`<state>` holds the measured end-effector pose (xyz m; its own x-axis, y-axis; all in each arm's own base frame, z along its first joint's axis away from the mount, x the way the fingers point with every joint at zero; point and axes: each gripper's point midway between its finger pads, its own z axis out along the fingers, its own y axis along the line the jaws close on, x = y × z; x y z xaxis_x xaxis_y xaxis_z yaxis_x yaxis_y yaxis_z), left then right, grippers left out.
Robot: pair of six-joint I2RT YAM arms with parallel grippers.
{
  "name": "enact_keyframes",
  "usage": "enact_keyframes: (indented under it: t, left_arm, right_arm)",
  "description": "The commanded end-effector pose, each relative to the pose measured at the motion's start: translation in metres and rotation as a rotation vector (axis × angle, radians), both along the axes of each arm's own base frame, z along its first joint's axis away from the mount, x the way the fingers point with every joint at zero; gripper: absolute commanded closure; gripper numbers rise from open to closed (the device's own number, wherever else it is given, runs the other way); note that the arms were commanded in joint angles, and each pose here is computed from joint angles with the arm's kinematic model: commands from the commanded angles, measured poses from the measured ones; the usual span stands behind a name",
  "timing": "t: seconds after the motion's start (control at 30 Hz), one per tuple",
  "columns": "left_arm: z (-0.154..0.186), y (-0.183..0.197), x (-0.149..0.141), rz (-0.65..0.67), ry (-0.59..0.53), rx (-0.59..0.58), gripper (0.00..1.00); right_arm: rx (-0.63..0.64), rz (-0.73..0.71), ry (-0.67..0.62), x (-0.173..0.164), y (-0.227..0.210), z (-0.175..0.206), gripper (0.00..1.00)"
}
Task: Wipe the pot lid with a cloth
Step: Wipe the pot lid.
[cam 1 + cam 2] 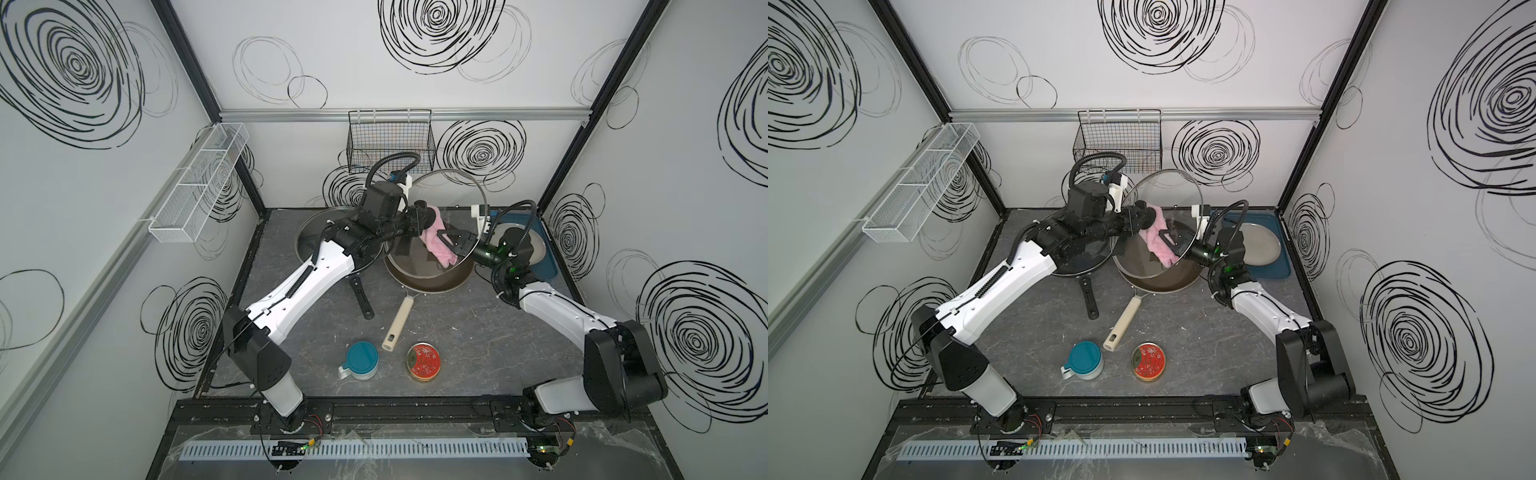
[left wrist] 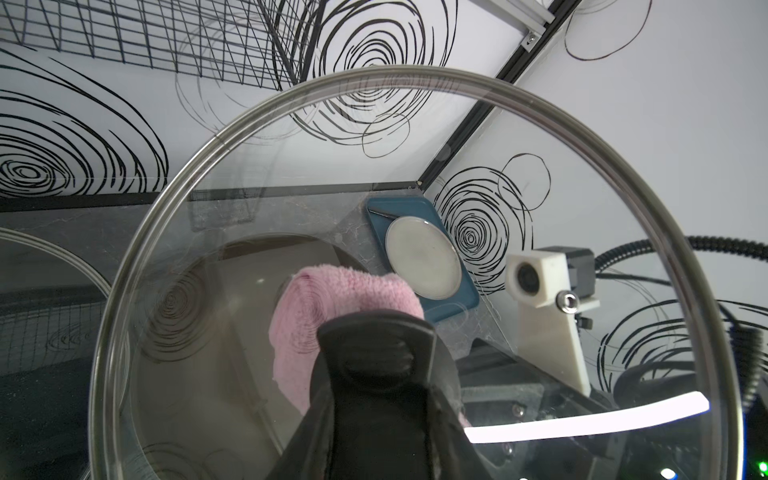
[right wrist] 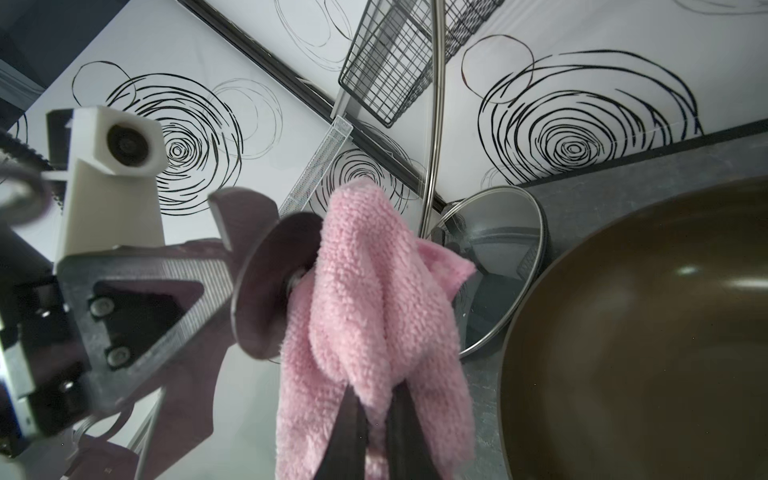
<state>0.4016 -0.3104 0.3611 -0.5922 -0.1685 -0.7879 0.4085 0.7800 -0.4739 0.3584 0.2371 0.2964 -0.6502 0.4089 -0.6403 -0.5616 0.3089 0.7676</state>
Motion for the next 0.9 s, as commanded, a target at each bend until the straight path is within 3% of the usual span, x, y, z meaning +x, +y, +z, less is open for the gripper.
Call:
enact_keyframes:
  t: [0.0,0.2,0.4,0.87]
  left_arm:
    - [0.113,0.014,0.002,0.034,-0.278,-0.202,1.00]
    - [0.110,0.016,-0.002,0.023,-0.269,-0.195,1.00]
    - [0.105,0.004,-0.013,-0.027,-0.252,-0.178,1.00]
    - [0.100,-0.020,-0.032,-0.102,-0.228,-0.171,1.00]
  right_arm:
    - [0.031,-0.027,-0.062,-0.016,-0.012,0.023,1.00]
    - [0.047,-0.120,-0.070,-0.019,-0.047,0.030,1.00]
    - [0.027,-0.152,-0.109,-0.002,-0.062,0.046,1.00]
    - [0.060,-0.092,-0.156,0.048,-0.042,0.063,1.00]
